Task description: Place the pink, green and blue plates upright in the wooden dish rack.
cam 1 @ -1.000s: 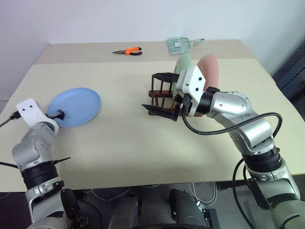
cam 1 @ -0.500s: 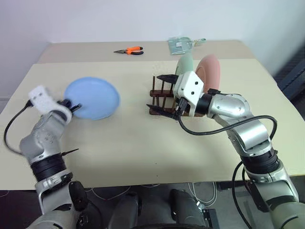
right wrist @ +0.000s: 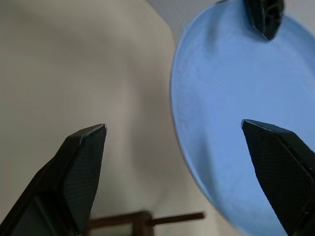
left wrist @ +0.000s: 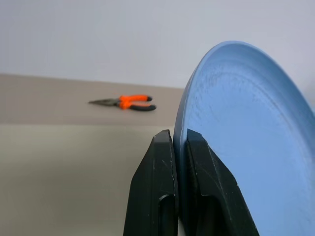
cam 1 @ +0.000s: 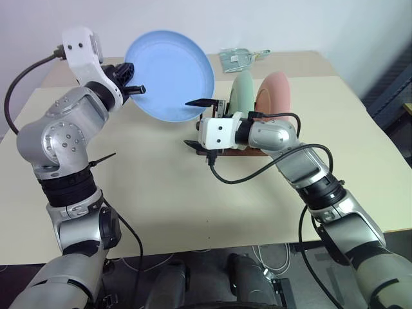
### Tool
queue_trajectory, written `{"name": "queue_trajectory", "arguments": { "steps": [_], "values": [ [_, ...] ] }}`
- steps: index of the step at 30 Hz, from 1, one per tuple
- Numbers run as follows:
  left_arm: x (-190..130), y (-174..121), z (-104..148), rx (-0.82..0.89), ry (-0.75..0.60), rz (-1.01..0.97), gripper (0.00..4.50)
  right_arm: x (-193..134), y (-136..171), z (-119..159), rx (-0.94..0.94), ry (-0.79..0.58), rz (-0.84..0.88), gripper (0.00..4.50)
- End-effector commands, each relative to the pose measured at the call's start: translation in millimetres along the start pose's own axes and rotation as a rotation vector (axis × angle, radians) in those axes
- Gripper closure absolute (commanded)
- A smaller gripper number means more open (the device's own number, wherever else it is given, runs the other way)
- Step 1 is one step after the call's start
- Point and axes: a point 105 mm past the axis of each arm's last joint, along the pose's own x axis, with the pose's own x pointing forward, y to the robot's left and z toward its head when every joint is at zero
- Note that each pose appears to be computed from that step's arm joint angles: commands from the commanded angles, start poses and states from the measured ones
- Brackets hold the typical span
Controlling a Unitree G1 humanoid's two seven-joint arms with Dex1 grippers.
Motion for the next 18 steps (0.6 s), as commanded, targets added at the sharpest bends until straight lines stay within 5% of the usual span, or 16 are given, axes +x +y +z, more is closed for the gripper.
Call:
{"name": "queue_trajectory", "arguments": {
  "steps": [1, 7, 9, 12, 16, 18],
  "values": [
    [-7.3, -10.6, 20.2, -0.01, -0.06, -0.034, 4.5, 4.7, -14.6, 0.0, -0.061, 0.002, -0.051, 0.55],
    [-10.4, -10.9, 15.8, -0.021, -0.039, -0.042, 4.5, 4.3, -22.7, 0.2, -0.069, -0.005, -0.098, 3.39],
    [-13.6, -11.5, 26.9, -0.094, -0.124, -0.079, 3.75, 3.3, -22.3, 2.6, -0.08, -0.012, -0.102, 4.38],
    [-20.0, -7.9, 50.3, -0.185, -0.26, -0.1, 2.46, 1.5, -25.1, 7.4, -0.076, -0.029, -0.133, 4.5],
    [-33.3, 53.6, 83.3, -0.136, -0.43, 0.169, 0.5, -1.3, -35.4, 25.0, 0.052, -0.109, -0.212, 4.5],
    [-42.7, 76.1, 88.8, -0.005, -0.466, 0.262, 0.5, -5.1, -45.8, 41.0, 0.207, -0.199, -0.274, 4.5]
  ]
}}
